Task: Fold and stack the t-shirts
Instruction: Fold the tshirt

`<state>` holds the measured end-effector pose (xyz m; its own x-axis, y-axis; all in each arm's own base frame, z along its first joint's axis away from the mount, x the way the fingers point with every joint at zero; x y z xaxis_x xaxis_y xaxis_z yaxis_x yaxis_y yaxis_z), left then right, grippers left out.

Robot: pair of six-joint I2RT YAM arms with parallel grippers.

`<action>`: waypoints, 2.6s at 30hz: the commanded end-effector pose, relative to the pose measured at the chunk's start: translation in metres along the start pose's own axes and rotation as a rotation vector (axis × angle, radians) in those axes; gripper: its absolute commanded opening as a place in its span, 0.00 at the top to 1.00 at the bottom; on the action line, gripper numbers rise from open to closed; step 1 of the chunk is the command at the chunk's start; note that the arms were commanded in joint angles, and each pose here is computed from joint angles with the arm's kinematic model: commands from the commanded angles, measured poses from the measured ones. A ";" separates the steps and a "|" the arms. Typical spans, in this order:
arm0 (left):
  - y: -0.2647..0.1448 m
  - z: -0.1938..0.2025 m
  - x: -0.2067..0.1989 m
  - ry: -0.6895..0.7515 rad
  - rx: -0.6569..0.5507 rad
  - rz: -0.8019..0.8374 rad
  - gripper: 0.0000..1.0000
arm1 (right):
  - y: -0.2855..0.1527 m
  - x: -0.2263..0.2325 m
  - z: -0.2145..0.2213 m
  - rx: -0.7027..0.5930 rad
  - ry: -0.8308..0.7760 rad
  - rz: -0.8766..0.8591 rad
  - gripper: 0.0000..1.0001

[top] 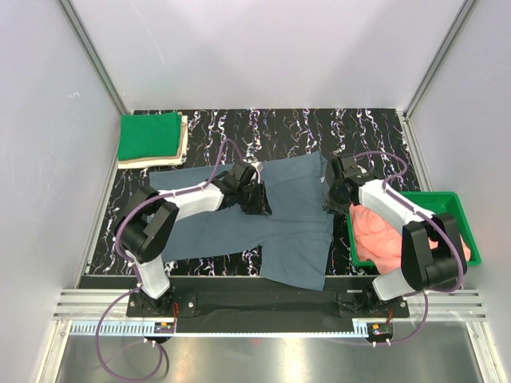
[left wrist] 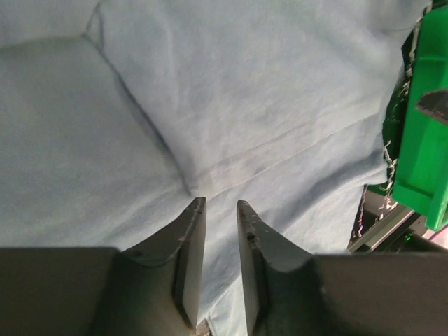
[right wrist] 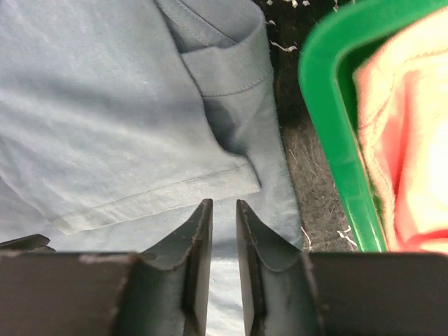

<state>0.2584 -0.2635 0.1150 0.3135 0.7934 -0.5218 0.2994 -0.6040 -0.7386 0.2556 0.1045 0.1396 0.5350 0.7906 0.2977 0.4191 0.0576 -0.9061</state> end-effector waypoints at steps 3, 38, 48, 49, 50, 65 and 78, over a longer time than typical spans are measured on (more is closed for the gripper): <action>-0.037 -0.043 0.004 0.015 -0.089 -0.026 0.70 | -0.020 0.038 -0.038 -0.114 -0.094 -0.074 0.70; -0.068 -0.109 0.164 -0.233 -0.190 -0.502 0.62 | 0.137 0.070 -0.183 -0.095 -0.110 -0.004 0.79; -0.097 -0.104 0.192 -0.379 -0.226 -0.443 0.62 | 0.073 0.108 -0.195 -0.127 -0.107 -0.260 0.79; -0.099 -0.100 0.200 -0.413 -0.224 -0.449 0.63 | 0.071 0.113 -0.192 -0.123 -0.115 -0.280 0.79; -0.101 -0.098 0.204 -0.430 -0.229 -0.452 0.63 | 0.068 0.117 -0.189 -0.125 -0.121 -0.293 0.79; -0.124 -0.074 0.256 -0.506 -0.237 -0.628 0.63 | 0.088 0.132 -0.155 -0.034 -0.139 -0.373 0.77; -0.125 -0.067 0.267 -0.626 -0.263 -0.656 0.62 | 0.146 0.104 -0.157 -0.091 0.025 -0.139 0.78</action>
<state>0.3711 0.0062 0.1012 -0.4370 0.8562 -0.2756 0.4780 -0.0385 -0.8775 0.4819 0.1098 0.0946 0.3969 0.7896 0.4680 0.5394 0.2119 -0.8149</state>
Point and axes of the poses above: each gripper's point midway between its finger pads, its own y axis out along the fingers, its own x axis along the line the jaws close on, z = x × y, the point moved 9 cm from there along -y, back along the fingers, and after that the axes turned 8 degrees about y, right-handed, at the moved point
